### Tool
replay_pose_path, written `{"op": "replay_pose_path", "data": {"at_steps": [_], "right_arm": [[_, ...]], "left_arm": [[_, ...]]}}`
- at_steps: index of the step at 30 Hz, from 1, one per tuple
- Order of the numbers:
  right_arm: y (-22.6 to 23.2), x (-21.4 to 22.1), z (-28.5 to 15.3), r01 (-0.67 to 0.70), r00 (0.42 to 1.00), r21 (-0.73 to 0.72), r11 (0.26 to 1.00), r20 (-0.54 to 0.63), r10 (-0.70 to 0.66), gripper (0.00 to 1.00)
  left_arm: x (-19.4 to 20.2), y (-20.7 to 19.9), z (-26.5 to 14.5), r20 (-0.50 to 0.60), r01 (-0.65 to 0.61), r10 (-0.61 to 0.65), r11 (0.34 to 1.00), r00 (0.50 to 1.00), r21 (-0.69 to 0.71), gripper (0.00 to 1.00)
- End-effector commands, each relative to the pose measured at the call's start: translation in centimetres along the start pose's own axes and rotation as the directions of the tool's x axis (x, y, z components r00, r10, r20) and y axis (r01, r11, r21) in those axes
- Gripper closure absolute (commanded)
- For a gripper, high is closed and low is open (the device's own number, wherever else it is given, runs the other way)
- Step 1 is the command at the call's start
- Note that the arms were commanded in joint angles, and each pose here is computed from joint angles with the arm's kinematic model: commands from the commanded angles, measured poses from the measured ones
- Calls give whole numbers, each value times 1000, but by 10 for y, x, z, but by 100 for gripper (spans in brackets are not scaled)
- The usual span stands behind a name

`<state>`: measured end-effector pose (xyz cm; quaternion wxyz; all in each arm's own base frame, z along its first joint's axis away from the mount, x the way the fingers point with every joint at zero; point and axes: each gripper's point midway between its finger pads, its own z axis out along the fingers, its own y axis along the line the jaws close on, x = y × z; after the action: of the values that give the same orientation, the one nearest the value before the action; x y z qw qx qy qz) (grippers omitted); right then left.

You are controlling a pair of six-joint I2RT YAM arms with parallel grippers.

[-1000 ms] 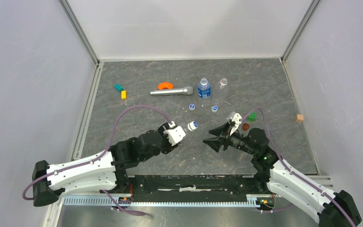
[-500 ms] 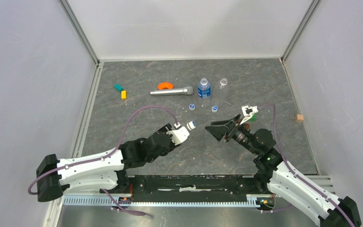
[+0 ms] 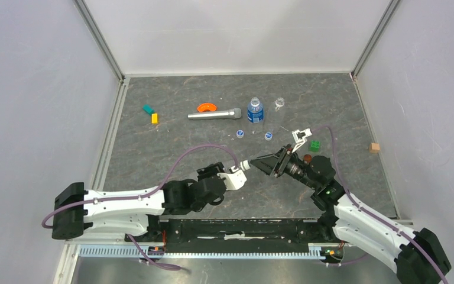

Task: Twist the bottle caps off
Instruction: Unscrew the bottle cap from the plastic bottle.

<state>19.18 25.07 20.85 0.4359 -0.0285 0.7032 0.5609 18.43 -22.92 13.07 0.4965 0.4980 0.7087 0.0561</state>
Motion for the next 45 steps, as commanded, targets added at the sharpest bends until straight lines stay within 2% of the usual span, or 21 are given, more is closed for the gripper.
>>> {"op": "replay_pose_path", "data": {"at_steps": [1, 5, 13, 17, 19, 23, 26, 27, 29, 33, 38, 42, 45], "right_arm": [[34, -6, 4, -24, 1000, -147, 989, -16, 22, 34], [35, 1, 7, -47, 998, -166, 985, -59, 38, 38], [27, 13, 10, -69, 992, -144, 987, -112, 53, 39], [26, 15, 11, -67, 991, -144, 987, -122, 50, 45], [27, 14, 11, -64, 991, -150, 987, -122, 46, 52], [27, 16, 11, -61, 991, -155, 986, -129, 41, 57], [23, 19, 12, -53, 990, -149, 987, -134, 33, 63], [22, 20, 12, -50, 990, -147, 988, -137, 30, 68], [23, 21, 11, -26, 990, -165, 986, -139, 3, 74], [33, 22, 9, 96, 983, -250, 964, -129, -131, 77], [48, 19, 0, 342, 919, -372, 863, -56, -389, 84], [63, 22, -13, 498, 831, -475, 725, 24, -555, 86], [72, 25, -23, 590, 752, -533, 607, 90, -653, 87]], "left_arm": [[-27, 14, -6, 58, -13, 18, 997, 998, -79, 80], [-28, 11, -7, 59, -36, 41, 996, 997, -78, 79], [-31, 12, -7, 69, -55, 61, 995, 996, -84, 79], [-30, 12, -6, 69, -54, 59, 995, 996, -80, 79], [-29, 11, -6, 70, -53, 59, 996, 996, -76, 79], [-30, 11, -7, 75, -50, 56, 996, 996, -74, 78], [-31, 9, -8, 88, -47, 52, 997, 995, -60, 78], [-32, 9, -8, 94, -43, 48, 997, 994, -56, 78], [-33, 7, -8, 108, -39, 44, 998, 993, -46, 78], [-37, -1, -12, 154, -28, 26, 999, 988, 15, 78], [-54, -23, -32, 282, -1, -58, 979, 958, 205, 76], [-67, -30, -51, 358, 35, -155, 947, 921, 320, 76], [-77, -39, -68, 387, 28, -226, 890, 894, 455, 76]]}}
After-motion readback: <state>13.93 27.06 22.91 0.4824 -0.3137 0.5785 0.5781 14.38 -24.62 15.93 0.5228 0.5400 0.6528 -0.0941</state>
